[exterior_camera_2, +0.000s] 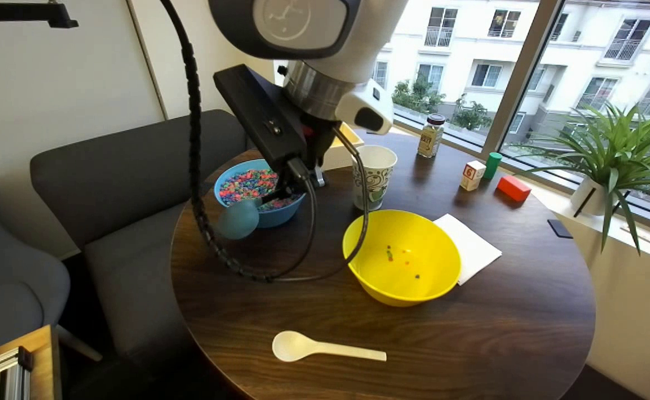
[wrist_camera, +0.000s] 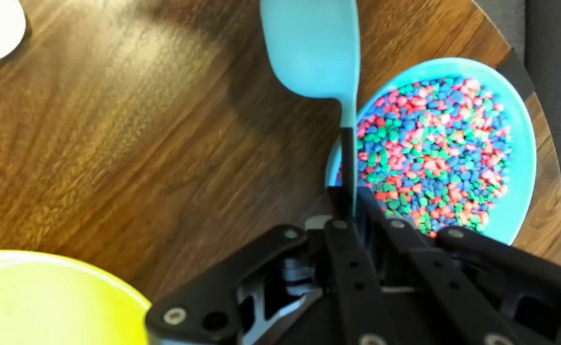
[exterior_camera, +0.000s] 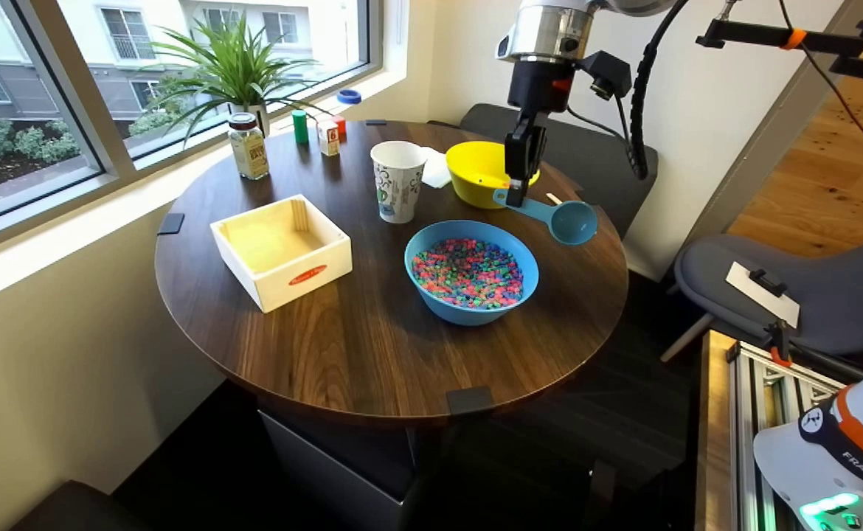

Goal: Use the blue ladle to put some of the contents of the blue bowl into the yellow bowl

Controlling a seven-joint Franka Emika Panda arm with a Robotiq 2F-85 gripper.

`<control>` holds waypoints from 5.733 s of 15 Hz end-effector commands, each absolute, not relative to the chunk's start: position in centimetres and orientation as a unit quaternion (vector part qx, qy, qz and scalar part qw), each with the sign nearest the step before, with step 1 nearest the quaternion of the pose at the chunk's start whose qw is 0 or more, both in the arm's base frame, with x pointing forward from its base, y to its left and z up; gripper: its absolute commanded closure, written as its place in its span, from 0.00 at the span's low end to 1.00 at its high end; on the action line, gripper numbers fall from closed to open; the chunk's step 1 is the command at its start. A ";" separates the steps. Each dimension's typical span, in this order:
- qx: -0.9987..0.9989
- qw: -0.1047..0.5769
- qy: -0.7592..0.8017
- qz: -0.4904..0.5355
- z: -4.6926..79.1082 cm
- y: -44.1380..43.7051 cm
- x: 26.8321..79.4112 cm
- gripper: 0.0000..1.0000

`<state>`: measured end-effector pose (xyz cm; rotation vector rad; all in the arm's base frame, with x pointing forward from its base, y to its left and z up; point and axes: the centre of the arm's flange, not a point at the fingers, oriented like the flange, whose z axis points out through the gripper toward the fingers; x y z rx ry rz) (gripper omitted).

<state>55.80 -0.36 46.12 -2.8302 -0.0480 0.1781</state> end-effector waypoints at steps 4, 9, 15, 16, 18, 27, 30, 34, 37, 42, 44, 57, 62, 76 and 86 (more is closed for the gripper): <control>-0.990 0.131 -0.027 0.047 47.3 1.8 55.5 0.92; -0.993 0.109 -0.031 0.016 48.7 2.2 55.6 0.98; -0.993 0.081 -0.067 -0.060 50.4 5.2 57.9 0.98; -0.992 0.081 -0.072 -0.070 50.3 5.9 58.3 0.98; -0.991 0.077 -0.083 -0.076 49.7 7.3 58.8 0.98; -0.990 0.045 -0.120 -0.060 45.8 12.2 59.5 0.98; -0.990 0.033 -0.120 -0.071 45.0 13.0 59.7 0.98; -0.988 0.023 -0.124 -0.091 44.1 13.9 60.0 0.98; -0.987 0.040 -0.118 -0.101 43.7 14.8 60.0 0.98; -0.988 0.059 -0.100 -0.105 43.4 15.2 59.9 0.98; -0.988 0.067 -0.089 -0.109 43.4 15.0 59.9 0.98; -0.982 0.148 -0.033 -0.116 42.8 13.8 59.2 0.98; -0.973 0.196 -0.037 -0.117 43.5 12.8 59.2 0.98; -0.947 0.279 -0.106 -0.120 44.6 9.5 58.6 0.98; -0.915 0.349 -0.157 -0.126 46.9 7.5 57.5 0.98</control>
